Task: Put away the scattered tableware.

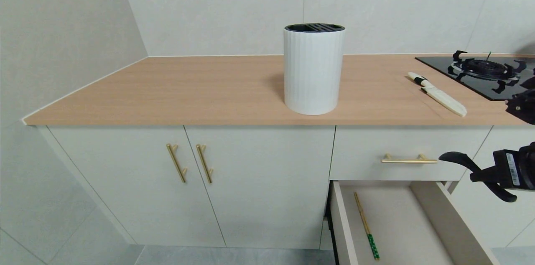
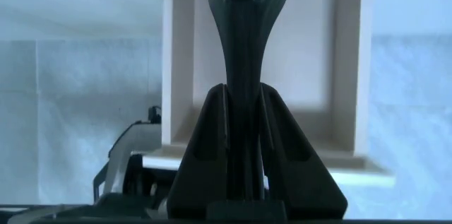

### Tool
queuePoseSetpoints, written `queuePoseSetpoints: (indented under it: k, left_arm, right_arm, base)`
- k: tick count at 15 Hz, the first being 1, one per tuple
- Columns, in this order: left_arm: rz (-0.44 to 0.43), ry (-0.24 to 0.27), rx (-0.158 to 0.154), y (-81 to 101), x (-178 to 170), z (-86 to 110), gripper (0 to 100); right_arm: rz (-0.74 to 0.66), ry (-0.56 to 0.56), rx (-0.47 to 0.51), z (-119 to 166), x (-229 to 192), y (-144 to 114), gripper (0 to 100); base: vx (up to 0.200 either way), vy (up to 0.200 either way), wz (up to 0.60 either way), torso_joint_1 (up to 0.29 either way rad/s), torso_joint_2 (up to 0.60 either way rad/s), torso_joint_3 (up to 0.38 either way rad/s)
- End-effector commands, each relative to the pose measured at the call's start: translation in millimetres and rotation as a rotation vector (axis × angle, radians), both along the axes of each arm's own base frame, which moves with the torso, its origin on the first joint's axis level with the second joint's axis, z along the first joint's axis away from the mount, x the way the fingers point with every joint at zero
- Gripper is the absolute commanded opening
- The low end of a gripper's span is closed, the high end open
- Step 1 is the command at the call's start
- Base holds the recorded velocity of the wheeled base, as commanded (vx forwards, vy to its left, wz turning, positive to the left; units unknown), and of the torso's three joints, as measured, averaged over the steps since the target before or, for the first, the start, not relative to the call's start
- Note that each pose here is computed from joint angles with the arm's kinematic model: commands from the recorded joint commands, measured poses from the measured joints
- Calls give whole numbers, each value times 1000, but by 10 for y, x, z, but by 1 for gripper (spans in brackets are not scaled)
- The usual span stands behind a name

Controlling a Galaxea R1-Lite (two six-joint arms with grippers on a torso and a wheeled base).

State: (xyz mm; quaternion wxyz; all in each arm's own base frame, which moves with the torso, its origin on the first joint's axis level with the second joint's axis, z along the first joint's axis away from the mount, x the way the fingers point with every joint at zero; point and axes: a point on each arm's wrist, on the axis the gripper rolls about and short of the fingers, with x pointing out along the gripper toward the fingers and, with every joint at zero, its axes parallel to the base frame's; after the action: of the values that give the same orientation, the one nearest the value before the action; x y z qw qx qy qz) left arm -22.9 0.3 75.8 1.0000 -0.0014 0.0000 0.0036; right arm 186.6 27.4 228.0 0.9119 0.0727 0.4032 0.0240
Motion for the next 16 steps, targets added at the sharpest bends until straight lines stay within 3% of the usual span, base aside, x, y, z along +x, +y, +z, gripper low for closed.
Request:
queuePoseSetpoints:
  k: [1,7,11,16]
  left_arm:
    - [0,0,0,0,0,0,100]
    - [2,0,0,0,0,0,100]
    - [0,0,0,0,0,0,100]
    - [0,0,0,0,0,0,100]
  right_arm:
    - [-9,0,11,-214,-114,-13,0]
    - [-11,47,6,-392,53,12,0]
    - [-14,144,-11,-618,207,34,0]
    - [-12,227,-26,-906,361,57,0]
  base:
    - [0,0,0,-27,46,56]
    - [0,0,0,-94,378,284]
    - [0,0,0,-57,439,378]
    - [0,0,0,-12,114,99]
